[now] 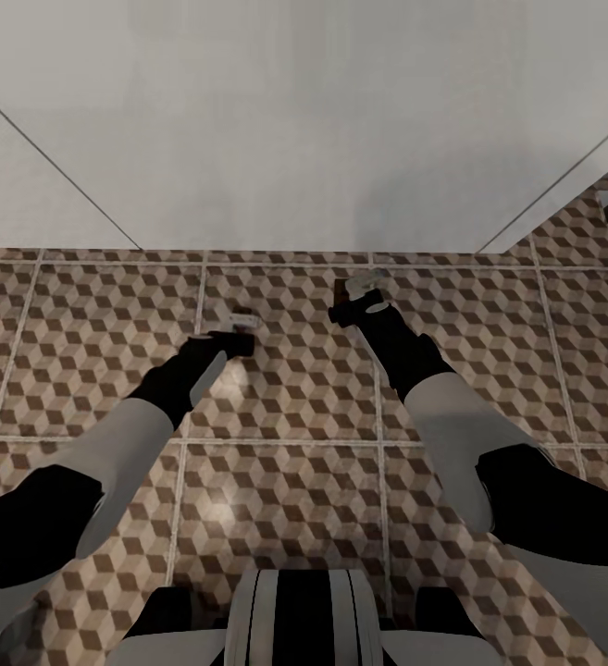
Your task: Take the four mousetraps from the cabinet in the bathroom and place them on the bathroom floor. Make sure all four end up on the same floor surface, and ensure that at least two of them are either under or directly next to the same bathroom sink.
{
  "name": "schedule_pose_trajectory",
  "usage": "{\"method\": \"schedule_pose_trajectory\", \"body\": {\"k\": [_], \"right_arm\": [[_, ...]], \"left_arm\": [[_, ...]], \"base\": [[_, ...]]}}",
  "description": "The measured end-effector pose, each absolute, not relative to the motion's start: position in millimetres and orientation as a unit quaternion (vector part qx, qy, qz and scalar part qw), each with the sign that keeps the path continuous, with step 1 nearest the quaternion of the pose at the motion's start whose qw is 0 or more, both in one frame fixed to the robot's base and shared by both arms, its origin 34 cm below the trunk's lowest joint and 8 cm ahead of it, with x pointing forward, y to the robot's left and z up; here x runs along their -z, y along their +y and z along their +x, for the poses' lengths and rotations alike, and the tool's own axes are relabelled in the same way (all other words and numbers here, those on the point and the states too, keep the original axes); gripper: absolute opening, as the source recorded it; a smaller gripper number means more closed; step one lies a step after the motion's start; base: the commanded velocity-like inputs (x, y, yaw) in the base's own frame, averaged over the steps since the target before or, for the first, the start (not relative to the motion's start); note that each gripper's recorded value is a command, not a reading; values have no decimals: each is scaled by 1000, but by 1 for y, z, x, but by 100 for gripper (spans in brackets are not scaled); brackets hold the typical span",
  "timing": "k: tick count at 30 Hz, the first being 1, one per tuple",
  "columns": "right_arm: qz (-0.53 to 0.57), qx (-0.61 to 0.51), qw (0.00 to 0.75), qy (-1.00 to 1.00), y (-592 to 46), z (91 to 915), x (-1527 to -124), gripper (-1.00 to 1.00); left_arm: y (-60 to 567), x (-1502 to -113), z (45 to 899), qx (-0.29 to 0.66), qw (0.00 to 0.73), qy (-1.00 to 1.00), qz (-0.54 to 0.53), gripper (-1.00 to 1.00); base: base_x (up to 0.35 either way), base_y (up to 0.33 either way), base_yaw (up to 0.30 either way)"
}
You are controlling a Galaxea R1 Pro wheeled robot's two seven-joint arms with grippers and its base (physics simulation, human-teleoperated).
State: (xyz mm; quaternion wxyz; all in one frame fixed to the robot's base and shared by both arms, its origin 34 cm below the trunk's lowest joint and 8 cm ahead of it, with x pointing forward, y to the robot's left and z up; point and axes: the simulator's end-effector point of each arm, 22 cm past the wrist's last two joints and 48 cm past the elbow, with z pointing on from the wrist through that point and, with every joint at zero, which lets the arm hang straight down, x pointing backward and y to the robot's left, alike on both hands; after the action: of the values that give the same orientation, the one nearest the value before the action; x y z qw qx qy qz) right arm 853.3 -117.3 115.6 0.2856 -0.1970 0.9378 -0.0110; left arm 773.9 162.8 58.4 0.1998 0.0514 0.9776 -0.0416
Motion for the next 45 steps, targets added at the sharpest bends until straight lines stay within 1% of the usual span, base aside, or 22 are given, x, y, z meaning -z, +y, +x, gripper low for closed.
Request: {"method": "schedule_pose_trajectory", "body": {"k": [8, 13, 17, 32, 45], "right_arm": [[-197, 11, 284, 938, -117, 852, -114, -100], [-197, 10, 284, 938, -117, 851, -114, -100], [-197, 10, 284, 938, -117, 851, -114, -100], [-197, 9, 285, 938, -117, 851, -114, -100], [-197, 9, 285, 938, -117, 851, -114, -100]], "left_arm": [[157, -55, 770, 33, 199, 977, 71, -100], [158, -58, 780, 21, 228, 969, 91, -100], [157, -60, 783, 20, 236, 967, 95, -100], [159, -60, 784, 19, 240, 966, 97, -100], [159, -60, 784, 20, 240, 966, 97, -100]], "base": [[0, 0, 0], [0, 0, 0], [0, 0, 0], [2, 0, 0], [126, 0, 0]]}}
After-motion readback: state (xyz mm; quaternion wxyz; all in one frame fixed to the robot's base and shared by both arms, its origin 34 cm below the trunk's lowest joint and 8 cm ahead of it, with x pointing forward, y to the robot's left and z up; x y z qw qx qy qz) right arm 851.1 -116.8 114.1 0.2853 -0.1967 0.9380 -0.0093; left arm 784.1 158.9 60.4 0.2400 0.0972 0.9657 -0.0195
